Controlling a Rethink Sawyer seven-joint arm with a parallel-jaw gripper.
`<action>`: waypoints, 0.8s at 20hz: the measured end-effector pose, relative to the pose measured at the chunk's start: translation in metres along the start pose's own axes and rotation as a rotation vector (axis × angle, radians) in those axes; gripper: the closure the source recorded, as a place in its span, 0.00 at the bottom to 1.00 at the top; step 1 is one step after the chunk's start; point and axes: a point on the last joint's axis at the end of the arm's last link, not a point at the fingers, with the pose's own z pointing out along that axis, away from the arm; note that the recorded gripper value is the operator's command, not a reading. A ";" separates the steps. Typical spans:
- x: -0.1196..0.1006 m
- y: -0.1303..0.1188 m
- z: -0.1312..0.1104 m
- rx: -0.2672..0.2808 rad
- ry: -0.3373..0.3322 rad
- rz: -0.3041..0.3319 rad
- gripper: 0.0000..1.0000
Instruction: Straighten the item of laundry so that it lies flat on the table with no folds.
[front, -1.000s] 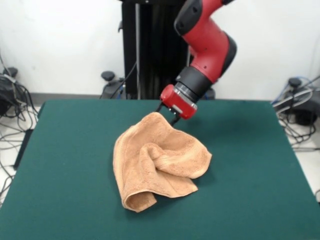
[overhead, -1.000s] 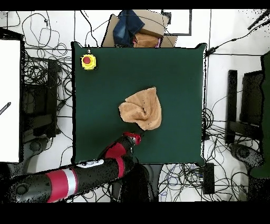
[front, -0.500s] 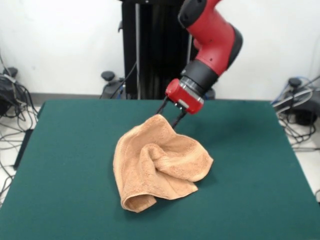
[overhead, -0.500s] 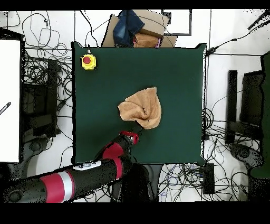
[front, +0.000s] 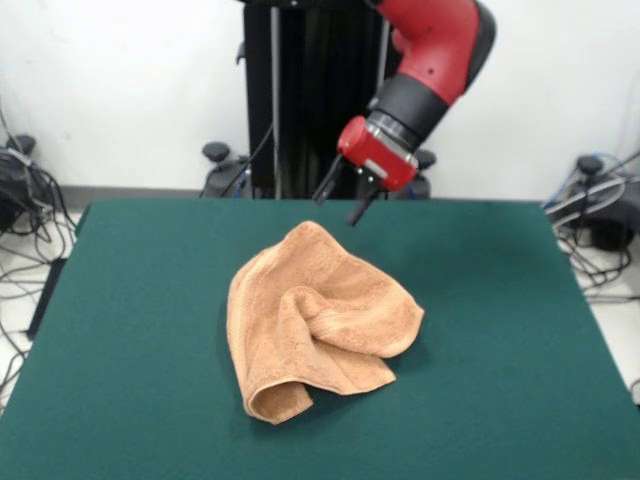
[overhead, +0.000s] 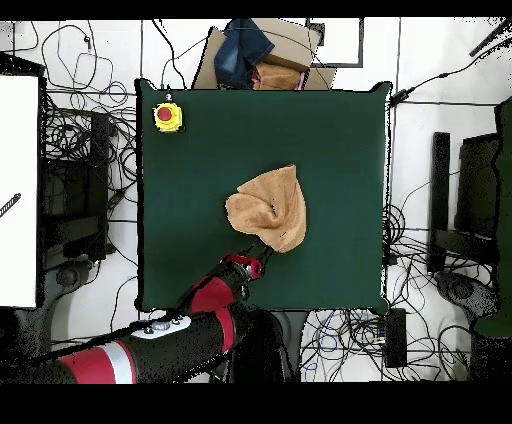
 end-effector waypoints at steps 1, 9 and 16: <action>-0.001 -0.007 -0.003 0.002 0.004 0.006 0.00; 0.000 -0.024 -0.004 0.018 0.018 0.023 0.00; 0.007 -0.020 -0.003 0.050 0.012 0.000 0.00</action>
